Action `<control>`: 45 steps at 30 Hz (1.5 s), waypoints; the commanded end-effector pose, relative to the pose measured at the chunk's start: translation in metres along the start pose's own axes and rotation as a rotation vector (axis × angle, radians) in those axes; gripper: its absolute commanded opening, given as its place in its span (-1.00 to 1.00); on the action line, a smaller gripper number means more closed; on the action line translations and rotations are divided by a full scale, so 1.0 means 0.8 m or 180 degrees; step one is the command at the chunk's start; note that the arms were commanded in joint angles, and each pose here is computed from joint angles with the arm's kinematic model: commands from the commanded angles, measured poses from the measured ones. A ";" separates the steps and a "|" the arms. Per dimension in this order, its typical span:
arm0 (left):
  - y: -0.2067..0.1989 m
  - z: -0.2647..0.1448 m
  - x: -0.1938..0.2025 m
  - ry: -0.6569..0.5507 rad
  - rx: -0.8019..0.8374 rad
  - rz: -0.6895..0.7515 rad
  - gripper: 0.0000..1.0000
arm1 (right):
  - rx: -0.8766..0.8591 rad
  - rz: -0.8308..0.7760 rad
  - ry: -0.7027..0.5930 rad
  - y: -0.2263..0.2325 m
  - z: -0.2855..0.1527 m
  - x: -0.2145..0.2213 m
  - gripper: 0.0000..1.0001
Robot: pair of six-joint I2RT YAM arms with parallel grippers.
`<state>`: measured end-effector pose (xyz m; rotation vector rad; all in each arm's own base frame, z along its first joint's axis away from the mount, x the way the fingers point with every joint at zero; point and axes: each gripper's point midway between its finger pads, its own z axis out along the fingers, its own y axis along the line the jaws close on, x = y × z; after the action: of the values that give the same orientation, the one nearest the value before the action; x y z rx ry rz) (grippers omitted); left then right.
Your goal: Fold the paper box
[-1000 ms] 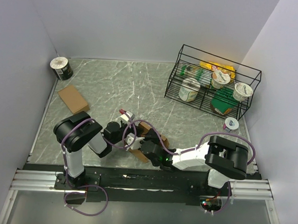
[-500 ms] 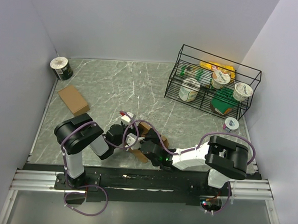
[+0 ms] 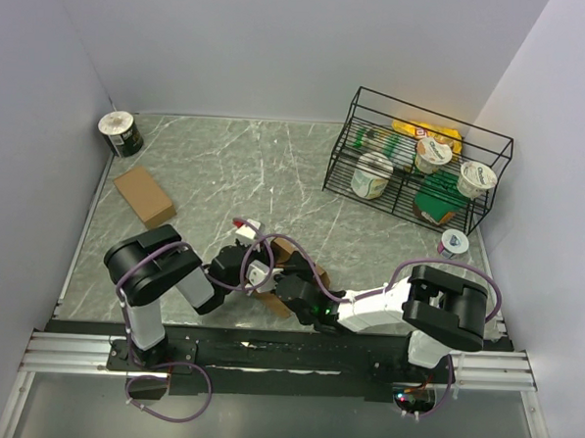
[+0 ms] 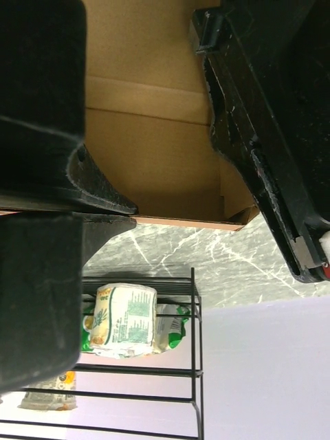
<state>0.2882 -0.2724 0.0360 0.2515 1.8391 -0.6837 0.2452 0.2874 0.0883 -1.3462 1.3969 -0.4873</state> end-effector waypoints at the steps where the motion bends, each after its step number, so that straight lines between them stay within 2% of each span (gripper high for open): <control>1: 0.032 -0.001 -0.108 -0.1062 -0.0558 -0.0292 -0.83 | -0.0458 0.0035 -0.0022 0.048 -0.004 0.008 -1.00; 17: 0.063 0.001 -0.086 -0.0858 -0.1002 -0.0318 -0.89 | -0.0435 0.0042 -0.0034 0.046 -0.005 0.007 -1.00; 23: 0.065 -0.006 -0.078 -0.0818 -0.0992 -0.0322 -0.87 | -0.0430 0.0038 -0.0020 0.046 -0.004 0.009 -1.00; 26: 0.051 -0.014 -0.081 -0.0898 -0.0724 -0.0288 -0.74 | -0.0423 0.0038 -0.0029 0.044 -0.004 0.007 -1.00; 33: 0.023 -0.022 -0.087 -0.0953 -0.0283 -0.0174 -0.12 | -0.0408 0.0015 -0.0053 0.043 -0.003 0.003 -1.00; 41: 0.007 -0.037 -0.096 -0.0995 -0.0042 -0.0062 0.38 | -0.0400 0.0008 -0.0028 0.041 -0.003 0.006 -1.00; 45: -0.008 -0.051 -0.100 -0.1032 0.0195 0.0033 0.56 | -0.0403 0.0010 -0.0037 0.041 -0.004 0.005 -1.00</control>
<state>0.2814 -0.2303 0.0395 0.1857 1.8219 -0.5761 0.2405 0.3024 0.0902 -1.3617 1.3703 -0.4138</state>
